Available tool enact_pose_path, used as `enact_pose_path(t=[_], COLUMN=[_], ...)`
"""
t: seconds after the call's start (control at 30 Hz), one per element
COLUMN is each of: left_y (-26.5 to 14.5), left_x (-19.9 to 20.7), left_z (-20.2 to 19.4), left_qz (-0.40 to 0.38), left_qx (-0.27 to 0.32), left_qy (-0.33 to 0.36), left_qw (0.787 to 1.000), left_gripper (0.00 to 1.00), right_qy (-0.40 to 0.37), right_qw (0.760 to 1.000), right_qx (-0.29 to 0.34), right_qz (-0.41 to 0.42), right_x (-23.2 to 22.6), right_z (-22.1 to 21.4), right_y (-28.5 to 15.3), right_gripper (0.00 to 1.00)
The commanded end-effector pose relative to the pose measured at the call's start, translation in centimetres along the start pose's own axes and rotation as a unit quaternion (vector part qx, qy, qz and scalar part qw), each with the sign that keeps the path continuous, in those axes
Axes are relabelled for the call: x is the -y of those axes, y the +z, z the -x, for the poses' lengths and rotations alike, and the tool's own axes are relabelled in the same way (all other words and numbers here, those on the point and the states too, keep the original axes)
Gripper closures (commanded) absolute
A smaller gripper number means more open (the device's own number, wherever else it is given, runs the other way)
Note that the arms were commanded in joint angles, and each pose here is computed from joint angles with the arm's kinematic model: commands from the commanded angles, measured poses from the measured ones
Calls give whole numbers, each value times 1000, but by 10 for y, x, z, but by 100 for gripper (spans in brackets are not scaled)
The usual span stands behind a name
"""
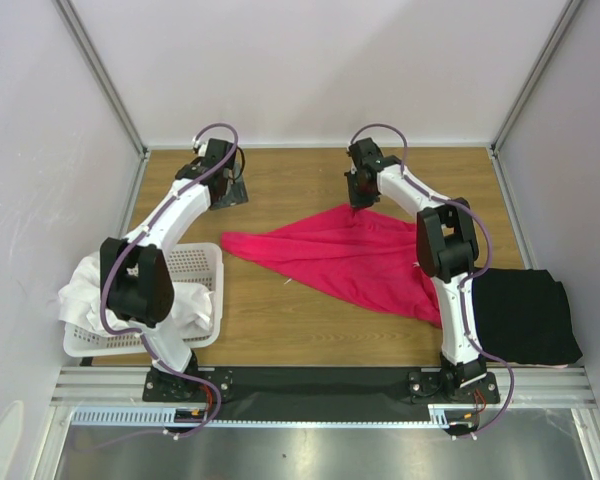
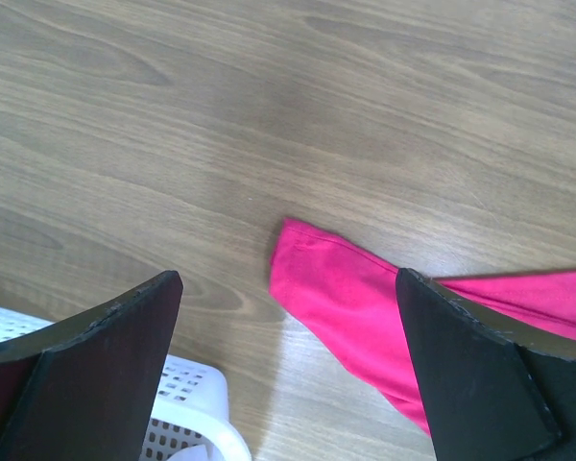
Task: Fold and stack the t-shirts
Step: Flatten the tshirt out
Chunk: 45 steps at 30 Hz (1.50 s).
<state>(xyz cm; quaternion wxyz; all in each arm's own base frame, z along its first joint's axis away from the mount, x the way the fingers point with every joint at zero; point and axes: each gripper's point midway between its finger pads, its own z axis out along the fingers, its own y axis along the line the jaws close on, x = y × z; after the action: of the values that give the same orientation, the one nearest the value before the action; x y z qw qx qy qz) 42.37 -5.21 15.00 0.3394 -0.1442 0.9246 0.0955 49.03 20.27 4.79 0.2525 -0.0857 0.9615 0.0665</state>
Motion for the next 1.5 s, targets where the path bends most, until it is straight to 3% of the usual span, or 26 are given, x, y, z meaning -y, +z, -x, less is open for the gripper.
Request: enact_pose_path(t=[0.0,0.37,0.6,0.73,1.03,1.47], left_y=[-3,16,35,51,75,110], left_x=[7,32,39,57,89,119], left_z=[3,-17,-36,-37,-2,7], left_qz=[-27,-64,-46,-65,-92,-118], left_qx=[9,-31,-74,-84,-46,-34], left_qy=[1,-33,-60,-79,-112,-128], left_qw=[1000,997,994,991,988,984], left_gripper=[0,1,4,6,10,21], right_qy=[-11,41,70,59,57,86], right_qw=[998,982,981,982,985,985], right_qx=[63,171,168,167,150,150], right_qz=[-23,-63,-74,-58,-60,-24], right_x=[3,54,88,85,94,110], right_z=[43,108,107,105,94,101], right_y=[-36,-92,-86,-82,-70,-64], right_gripper=[100,100,100,100,100,100])
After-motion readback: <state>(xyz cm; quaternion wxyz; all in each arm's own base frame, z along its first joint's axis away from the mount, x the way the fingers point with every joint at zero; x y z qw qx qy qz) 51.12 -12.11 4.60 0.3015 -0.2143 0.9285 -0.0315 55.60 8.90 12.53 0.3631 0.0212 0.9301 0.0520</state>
